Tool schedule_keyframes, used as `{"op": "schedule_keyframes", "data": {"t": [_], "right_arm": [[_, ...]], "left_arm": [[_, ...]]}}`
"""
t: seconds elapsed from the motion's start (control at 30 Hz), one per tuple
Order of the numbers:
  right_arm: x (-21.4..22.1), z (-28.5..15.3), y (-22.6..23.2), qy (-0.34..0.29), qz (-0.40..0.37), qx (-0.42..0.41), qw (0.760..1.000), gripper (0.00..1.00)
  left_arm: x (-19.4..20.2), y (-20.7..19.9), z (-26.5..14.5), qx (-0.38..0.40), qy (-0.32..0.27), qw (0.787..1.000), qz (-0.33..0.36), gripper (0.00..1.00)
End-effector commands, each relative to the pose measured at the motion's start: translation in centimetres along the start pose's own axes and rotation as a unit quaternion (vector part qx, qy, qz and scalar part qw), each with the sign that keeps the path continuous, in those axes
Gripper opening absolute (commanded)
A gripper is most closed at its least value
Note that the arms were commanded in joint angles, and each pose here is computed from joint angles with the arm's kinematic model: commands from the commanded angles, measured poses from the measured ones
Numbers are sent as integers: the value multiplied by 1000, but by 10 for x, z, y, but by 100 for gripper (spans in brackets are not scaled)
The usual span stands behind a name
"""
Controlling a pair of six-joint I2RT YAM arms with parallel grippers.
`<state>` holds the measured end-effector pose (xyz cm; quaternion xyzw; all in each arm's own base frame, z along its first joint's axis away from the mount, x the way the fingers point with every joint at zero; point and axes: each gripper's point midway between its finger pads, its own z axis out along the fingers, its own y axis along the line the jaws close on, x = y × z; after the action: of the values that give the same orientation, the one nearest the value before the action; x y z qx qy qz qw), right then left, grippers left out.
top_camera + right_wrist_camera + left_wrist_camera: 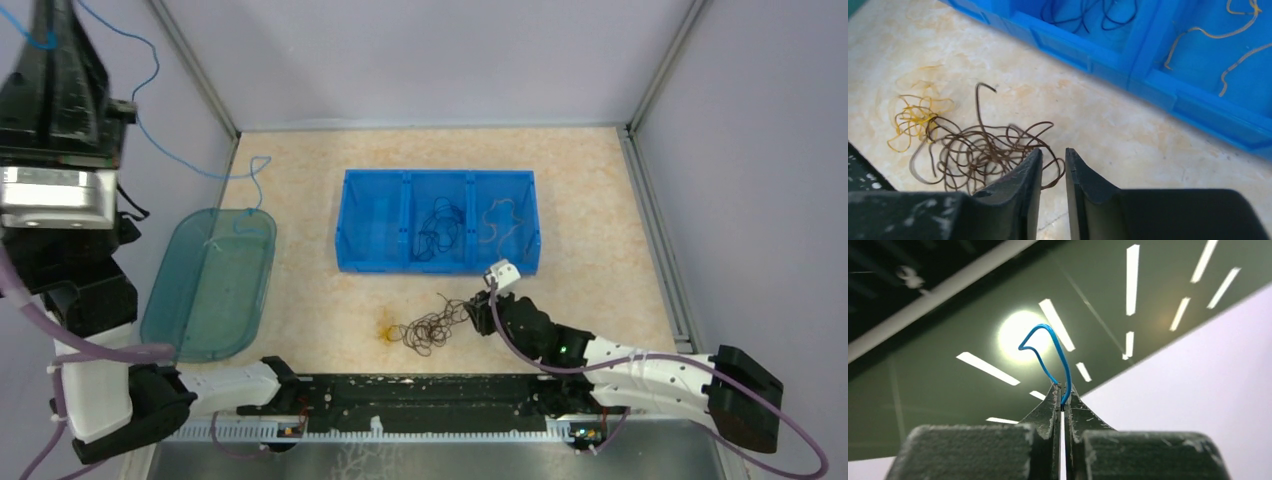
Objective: Untangle the cables
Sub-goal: Untie the cable, then place the cable in the bin.
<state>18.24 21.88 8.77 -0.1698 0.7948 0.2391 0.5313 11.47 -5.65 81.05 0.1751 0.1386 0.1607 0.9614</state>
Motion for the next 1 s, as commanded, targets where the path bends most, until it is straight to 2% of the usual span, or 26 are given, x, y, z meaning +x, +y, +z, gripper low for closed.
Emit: {"op": "schedule_keyframes", "data": {"t": [0.0, 0.03, 0.1, 0.23, 0.33, 0.47, 0.67, 0.97], "right_arm": [[-55, 1, 41, -56, -8, -82, 995, 36], [-63, 0, 49, -63, -11, -98, 993, 43], [-78, -3, 59, -76, -14, -119, 990, 47], [-95, -6, 64, -96, -11, -125, 988, 45], [-94, -6, 61, -99, 0, -117, 988, 45], [-92, -7, 37, -108, 31, -60, 992, 49], [-111, -24, -4, -161, 59, 33, 985, 52], [-128, -41, -29, -190, 52, 92, 976, 52]], "left_arm": [[3, -47, -14, 86, -6, 995, -48, 0], [5, -55, -15, 98, -2, 993, -62, 0], [7, -73, -16, 126, 1, 989, -80, 0], [16, -124, -21, 196, 12, 971, -133, 0], [26, -175, -32, 261, 24, 950, -167, 0], [45, -237, -50, 317, 39, 928, -194, 0], [81, -319, -69, 359, 70, 905, -218, 0], [132, -410, -110, 404, 121, 879, -222, 0]]}}
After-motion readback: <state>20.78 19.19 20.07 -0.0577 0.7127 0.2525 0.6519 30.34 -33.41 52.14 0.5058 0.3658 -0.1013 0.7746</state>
